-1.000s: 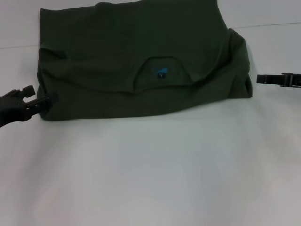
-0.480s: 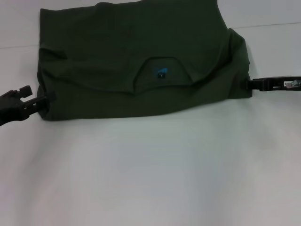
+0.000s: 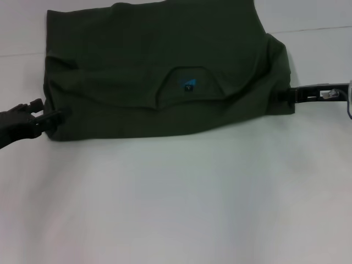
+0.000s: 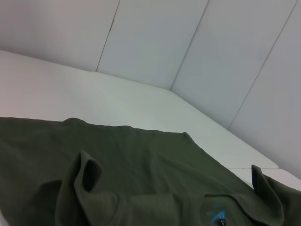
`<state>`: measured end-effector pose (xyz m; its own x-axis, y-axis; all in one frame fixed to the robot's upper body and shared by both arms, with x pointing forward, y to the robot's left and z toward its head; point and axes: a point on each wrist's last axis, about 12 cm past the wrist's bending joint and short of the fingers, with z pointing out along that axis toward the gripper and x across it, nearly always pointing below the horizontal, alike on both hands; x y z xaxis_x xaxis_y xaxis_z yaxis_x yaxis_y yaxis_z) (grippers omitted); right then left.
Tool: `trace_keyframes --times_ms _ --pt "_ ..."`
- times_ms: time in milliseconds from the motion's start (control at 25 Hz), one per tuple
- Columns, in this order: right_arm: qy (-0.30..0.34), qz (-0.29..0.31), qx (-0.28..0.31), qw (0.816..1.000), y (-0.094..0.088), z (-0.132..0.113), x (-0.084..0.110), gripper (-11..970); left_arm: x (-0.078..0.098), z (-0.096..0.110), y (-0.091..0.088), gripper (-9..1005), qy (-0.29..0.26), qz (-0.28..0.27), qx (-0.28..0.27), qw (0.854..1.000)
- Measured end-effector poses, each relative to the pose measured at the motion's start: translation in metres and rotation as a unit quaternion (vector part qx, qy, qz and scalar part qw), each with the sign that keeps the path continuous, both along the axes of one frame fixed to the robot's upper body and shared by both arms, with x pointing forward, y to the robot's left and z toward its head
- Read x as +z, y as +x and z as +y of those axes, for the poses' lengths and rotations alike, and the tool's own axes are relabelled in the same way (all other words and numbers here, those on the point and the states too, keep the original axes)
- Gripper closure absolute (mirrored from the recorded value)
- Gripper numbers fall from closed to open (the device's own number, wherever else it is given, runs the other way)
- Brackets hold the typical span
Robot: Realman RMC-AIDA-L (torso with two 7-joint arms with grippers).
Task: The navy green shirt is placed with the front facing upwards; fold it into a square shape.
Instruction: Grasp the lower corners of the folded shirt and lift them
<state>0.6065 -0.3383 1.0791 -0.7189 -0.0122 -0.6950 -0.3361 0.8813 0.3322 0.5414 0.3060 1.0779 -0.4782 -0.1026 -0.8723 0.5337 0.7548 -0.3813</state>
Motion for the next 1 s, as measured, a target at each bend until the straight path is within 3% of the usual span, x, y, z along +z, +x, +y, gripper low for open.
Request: trace_keyframes --times_ms 920,1000 --pt "-0.011 0.000 -0.011 1.000 0.0051 0.0063 -0.0061 360 0.0033 -0.0049 0.0072 86 -0.001 -0.005 0.000 1.000" --pt "-0.011 0.001 -0.012 1.000 0.0053 0.0070 -0.0067 429 0.0034 -0.0049 0.0078 86 0.000 -0.006 0.001 1.000"
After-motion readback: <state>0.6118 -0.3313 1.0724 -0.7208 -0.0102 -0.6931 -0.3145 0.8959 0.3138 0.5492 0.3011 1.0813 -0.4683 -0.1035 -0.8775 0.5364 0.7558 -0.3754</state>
